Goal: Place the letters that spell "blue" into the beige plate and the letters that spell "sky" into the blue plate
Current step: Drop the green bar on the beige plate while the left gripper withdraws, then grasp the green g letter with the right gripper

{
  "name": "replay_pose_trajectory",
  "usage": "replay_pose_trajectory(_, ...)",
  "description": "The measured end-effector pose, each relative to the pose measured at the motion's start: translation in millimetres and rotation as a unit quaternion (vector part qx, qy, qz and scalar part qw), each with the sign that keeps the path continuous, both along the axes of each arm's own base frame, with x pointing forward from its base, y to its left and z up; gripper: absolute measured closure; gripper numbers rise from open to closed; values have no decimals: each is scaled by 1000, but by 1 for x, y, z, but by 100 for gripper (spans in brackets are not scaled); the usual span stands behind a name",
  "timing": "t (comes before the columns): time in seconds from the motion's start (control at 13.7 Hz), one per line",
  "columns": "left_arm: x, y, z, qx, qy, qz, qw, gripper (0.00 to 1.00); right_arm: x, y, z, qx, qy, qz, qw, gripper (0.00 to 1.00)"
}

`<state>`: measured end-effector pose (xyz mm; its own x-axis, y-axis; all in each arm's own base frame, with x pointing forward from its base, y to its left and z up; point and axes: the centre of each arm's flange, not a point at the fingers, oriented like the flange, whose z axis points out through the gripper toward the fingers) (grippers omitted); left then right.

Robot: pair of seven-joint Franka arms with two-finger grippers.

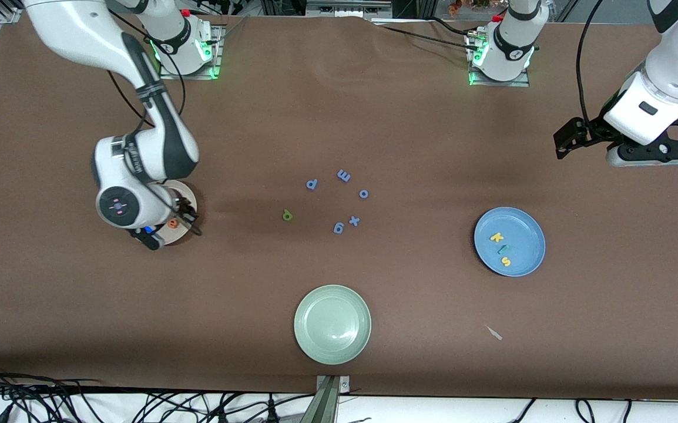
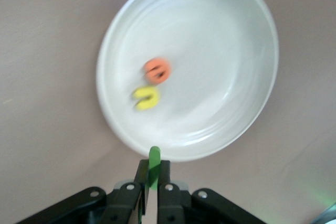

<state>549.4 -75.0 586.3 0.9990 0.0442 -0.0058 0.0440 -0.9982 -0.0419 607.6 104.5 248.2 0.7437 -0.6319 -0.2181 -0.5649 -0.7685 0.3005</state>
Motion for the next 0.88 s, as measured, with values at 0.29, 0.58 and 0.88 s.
replay_pose_trajectory(0.29,0,1,1,0,-1,1,1000,0,4,-35,-26,14,20,20,999,65)
replay_pose_trajectory(0.58,0,2,1,0,-1,2,1000,0,21,-3,1,20,-11,38,999,21)
replay_pose_trajectory(0.88,1,5,0,0,0,4,1000,0,19,61,17,58,-26,51,997,0)
